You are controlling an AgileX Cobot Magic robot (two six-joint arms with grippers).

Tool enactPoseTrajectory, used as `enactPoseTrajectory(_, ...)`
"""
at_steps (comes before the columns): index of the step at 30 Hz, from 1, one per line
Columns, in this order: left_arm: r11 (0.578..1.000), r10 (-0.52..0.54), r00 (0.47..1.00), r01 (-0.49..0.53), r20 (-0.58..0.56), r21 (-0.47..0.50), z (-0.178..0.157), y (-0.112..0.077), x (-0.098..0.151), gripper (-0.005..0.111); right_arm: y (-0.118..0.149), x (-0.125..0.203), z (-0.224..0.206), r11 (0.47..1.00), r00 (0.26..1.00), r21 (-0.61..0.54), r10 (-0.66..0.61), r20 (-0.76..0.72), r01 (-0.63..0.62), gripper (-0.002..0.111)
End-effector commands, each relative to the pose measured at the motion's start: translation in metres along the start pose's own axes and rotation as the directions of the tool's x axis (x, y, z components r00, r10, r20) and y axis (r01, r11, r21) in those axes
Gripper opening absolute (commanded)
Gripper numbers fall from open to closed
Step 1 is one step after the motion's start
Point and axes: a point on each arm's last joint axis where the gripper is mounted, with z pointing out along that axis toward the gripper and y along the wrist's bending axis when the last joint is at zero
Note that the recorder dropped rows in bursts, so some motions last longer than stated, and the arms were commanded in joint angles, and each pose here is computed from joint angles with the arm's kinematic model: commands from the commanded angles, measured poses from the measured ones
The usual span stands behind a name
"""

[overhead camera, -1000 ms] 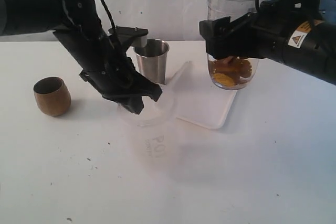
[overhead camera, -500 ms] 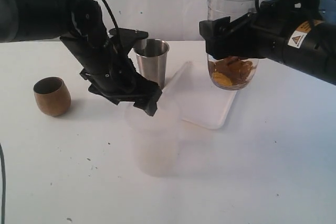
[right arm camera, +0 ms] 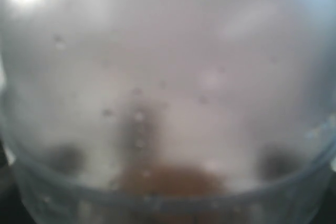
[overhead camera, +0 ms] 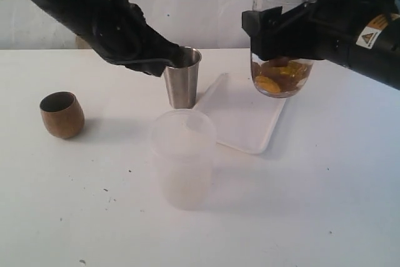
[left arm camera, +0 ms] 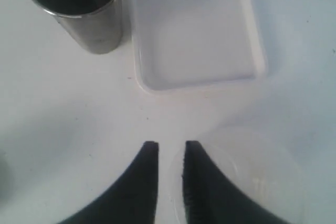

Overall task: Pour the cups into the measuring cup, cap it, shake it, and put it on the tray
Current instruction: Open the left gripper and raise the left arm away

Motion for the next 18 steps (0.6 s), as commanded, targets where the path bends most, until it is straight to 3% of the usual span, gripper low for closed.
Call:
enactPoseTrajectory(1,1.000,0.007,0.979,-0.006,0.203,-0.005,-0.042,-0.004,0.007,0.000,0.000,-0.025,-0.013,1.000,0.989,0.001,-0.007,0.147,0.007,0.000)
enactPoseTrajectory(5,1.000,0.020,0.920,-0.010,0.391,-0.027,-0.075,-0.005,0.026,0.000,0.000,-0.030,-0.019,1.000,0.986,0.001,-0.007,0.168,0.007,0.000)
enactPoseTrajectory(9,0.998,0.037,0.801,-0.005,0.598,-0.055,-0.104,-0.003,0.058,0.000,0.000,-0.031,-0.021,1.000,0.985,0.001,-0.007,0.175,0.007,0.000)
enactPoseTrajectory(16,0.996,0.051,0.622,0.021,0.781,-0.082,-0.120,0.002,0.133,0.000,0.000,-0.031,-0.021,1.000,0.985,0.001,-0.007,0.175,0.007,0.000)
enactPoseTrajectory(18,0.996,0.053,0.603,0.023,0.796,-0.084,-0.121,0.003,0.150,0.000,0.000,-0.031,-0.021,1.000,0.985,0.001,-0.007,0.175,0.007,0.000)
